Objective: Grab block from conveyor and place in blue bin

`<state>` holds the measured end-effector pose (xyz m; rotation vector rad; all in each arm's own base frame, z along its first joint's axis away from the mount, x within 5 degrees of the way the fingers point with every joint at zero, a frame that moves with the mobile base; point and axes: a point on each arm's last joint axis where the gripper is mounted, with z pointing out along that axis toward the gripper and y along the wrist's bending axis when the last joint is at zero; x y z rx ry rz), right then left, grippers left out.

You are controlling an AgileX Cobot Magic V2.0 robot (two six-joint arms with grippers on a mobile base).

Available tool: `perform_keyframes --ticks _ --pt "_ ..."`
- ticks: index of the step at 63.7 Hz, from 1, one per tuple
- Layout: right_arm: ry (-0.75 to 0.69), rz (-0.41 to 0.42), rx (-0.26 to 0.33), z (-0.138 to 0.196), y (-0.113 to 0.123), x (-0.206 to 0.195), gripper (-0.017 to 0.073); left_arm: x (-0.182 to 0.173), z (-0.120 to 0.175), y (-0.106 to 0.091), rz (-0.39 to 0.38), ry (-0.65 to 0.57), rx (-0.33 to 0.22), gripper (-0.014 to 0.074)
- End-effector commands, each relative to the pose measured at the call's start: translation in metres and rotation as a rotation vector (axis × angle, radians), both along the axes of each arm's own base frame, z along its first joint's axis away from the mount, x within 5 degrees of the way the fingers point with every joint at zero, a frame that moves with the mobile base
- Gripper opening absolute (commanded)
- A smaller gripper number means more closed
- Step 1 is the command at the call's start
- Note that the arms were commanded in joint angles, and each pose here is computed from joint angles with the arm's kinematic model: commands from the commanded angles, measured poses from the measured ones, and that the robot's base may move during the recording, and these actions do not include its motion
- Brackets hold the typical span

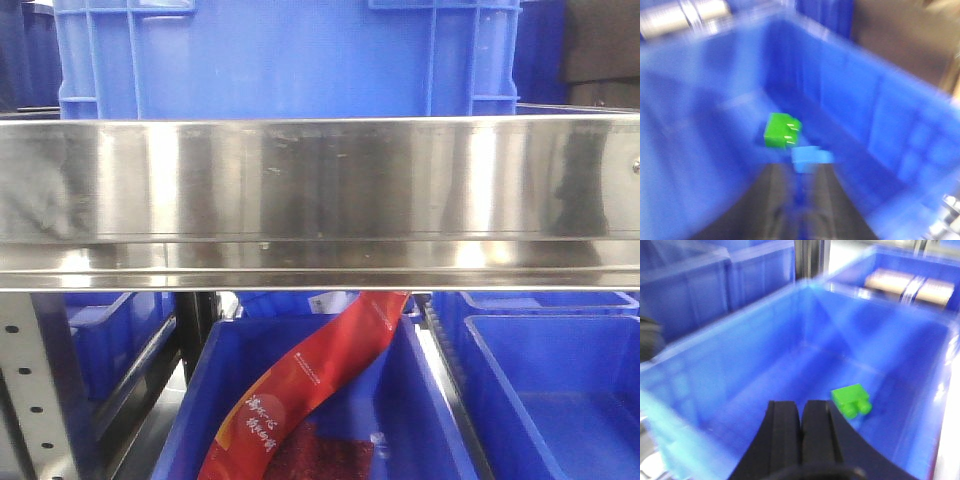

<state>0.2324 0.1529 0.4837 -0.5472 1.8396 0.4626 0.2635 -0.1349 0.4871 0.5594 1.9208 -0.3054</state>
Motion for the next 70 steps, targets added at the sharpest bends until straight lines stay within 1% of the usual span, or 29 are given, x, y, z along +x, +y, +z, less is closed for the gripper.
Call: perform_keyframes --ticks 1,6,9,11,19,20,23,29,37,44,50,60,70 --pt "-0.055 -0.006 0.028 0.005 -0.011 -0.015 -0.0160 -0.021 0.010 0.011 0.005 -0.013 0.000 -0.0111" --pt "-0.083 -0.011 0.047 0.001 -0.019 -0.028 -0.0162 -0.034 0.006 0.018 0.004 -0.006 0.004 -0.0111" --pt "-0.098 -0.014 0.058 -0.005 -0.024 -0.036 -0.0162 -0.042 -0.001 0.022 0.007 0.001 0.004 -0.0111" --pt "-0.106 -0.016 0.063 -0.010 -0.029 -0.042 -0.0162 -0.048 -0.004 0.025 0.011 -0.005 -0.007 -0.0111" --pt "-0.135 -0.026 0.085 -0.034 -0.043 -0.064 -0.0162 -0.070 -0.025 0.036 0.038 -0.047 -0.082 -0.0111" --pt "-0.139 -0.027 0.087 -0.037 -0.045 -0.067 -0.0162 -0.072 -0.032 0.037 0.038 -0.043 -0.083 -0.0111" --pt "-0.147 -0.031 0.093 -0.049 -0.051 -0.076 -0.0162 -0.084 -0.040 0.043 0.041 -0.080 -0.110 -0.0111" --pt "-0.155 -0.037 0.100 -0.075 -0.062 -0.093 -0.0162 -0.104 -0.061 0.054 0.048 -0.137 -0.142 -0.0111" --pt "-0.159 -0.043 0.103 -0.112 -0.075 -0.112 -0.0162 -0.130 -0.092 0.067 0.055 -0.186 -0.168 -0.0111" --pt "-0.175 -0.047 0.113 -0.135 -0.085 -0.128 -0.0162 -0.151 -0.120 0.078 0.061 -0.233 -0.195 -0.0111" --pt "-0.183 -0.049 0.116 -0.155 -0.092 -0.139 -0.0162 -0.168 -0.139 0.087 0.064 -0.289 -0.224 -0.0111" --pt "-0.190 -0.050 0.120 -0.169 -0.098 -0.148 -0.0162 -0.183 -0.158 0.095 0.067 -0.332 -0.258 -0.0111" --pt "-0.198 -0.050 0.126 -0.169 -0.099 -0.150 -0.0162 -0.190 -0.160 0.098 0.066 -0.354 -0.270 -0.0111"
